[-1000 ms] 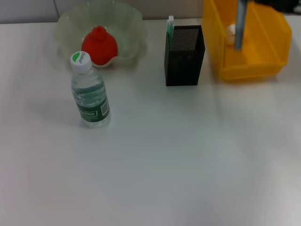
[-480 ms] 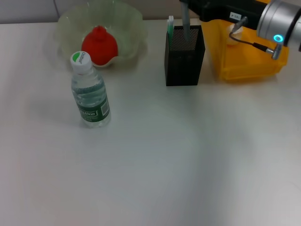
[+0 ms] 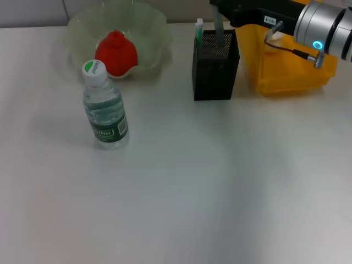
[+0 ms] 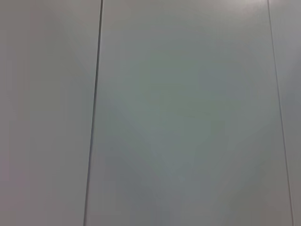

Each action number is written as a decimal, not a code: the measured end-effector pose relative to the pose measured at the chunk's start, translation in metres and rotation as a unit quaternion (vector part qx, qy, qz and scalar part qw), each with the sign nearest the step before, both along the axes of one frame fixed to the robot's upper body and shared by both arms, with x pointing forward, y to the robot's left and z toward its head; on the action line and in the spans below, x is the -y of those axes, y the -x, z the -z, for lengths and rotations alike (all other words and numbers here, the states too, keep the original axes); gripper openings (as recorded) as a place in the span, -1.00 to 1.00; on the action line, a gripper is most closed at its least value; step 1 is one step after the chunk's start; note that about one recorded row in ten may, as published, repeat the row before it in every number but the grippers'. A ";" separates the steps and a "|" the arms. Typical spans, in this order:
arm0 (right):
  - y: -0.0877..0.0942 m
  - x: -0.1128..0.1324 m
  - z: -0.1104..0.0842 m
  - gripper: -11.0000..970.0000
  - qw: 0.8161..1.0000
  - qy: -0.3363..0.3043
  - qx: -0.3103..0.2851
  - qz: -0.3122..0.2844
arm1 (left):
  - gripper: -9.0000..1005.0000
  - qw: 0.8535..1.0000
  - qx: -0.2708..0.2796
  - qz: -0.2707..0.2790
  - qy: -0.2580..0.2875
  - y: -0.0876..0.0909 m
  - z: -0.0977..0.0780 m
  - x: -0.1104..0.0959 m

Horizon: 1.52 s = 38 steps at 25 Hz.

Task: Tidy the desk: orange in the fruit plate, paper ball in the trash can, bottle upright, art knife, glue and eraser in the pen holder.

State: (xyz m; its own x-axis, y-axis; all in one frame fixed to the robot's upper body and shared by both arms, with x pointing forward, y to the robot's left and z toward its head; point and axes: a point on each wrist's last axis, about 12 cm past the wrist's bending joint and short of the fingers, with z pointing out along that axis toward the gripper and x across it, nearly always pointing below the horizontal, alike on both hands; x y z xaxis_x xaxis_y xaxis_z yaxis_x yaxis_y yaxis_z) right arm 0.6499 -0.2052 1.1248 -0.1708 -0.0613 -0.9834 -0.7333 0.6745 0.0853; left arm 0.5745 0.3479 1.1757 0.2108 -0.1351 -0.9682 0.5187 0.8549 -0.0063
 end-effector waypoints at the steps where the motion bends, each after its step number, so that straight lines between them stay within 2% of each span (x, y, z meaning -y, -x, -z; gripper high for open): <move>1: 0.000 0.000 0.001 -0.70 1.000 0.000 -0.001 0.000 | 0.33 1.000 0.000 0.000 0.000 0.000 0.000 0.000; 8: 0.004 -0.001 0.007 -0.70 1.000 0.004 -0.006 0.000 | 0.33 1.000 -0.005 0.012 0.008 0.002 0.003 0.002; 14: 0.005 0.000 0.010 -0.43 1.000 0.003 -0.009 0.001 | 0.33 1.000 -0.010 0.010 0.012 0.003 0.006 0.001; 17: 0.007 -0.002 0.011 -0.11 1.000 0.004 -0.013 -0.005 | 0.33 1.000 -0.011 0.010 0.012 0.003 0.006 0.001; 24: 0.012 -0.003 0.013 -0.10 1.000 -0.007 -0.018 -0.018 | 0.33 0.999 -0.027 0.016 0.024 0.004 0.005 -0.005; 25: 0.013 -0.003 0.010 -0.10 0.999 -0.018 -0.017 -0.025 | 0.33 0.999 -0.027 0.016 0.024 0.004 0.005 -0.005; 27: 0.017 -0.001 0.000 -0.10 0.997 -0.049 -0.019 -0.048 | 0.33 0.998 -0.051 0.023 0.036 0.004 0.000 -0.017; 31: 0.027 0.005 -0.031 -0.09 0.988 -0.099 -0.026 -0.119 | 0.33 0.995 -0.083 0.050 0.033 0.001 -0.011 -0.032; 34: 0.036 0.001 -0.047 -0.06 0.979 -0.095 -0.040 -0.174 | 0.33 0.991 -0.112 0.076 0.014 -0.001 -0.014 -0.033; 36: 0.041 -0.003 -0.056 -0.01 0.973 -0.083 -0.050 -0.207 | 0.33 0.983 -0.149 0.107 -0.018 -0.005 -0.013 -0.027; 38: 0.044 -0.009 -0.061 0.05 0.969 -0.073 -0.056 -0.228 | 0.33 0.980 -0.160 0.117 -0.029 -0.005 -0.012 -0.025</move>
State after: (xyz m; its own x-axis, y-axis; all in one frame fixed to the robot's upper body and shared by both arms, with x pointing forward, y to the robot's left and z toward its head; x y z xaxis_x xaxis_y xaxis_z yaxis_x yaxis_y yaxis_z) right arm 0.6058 -0.1961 1.1856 -0.2647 -0.0166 -0.9642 -0.9328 0.2580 0.2516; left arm 0.5795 0.3730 1.1879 -0.1349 -0.0860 -0.9871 0.6800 0.7165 -0.1553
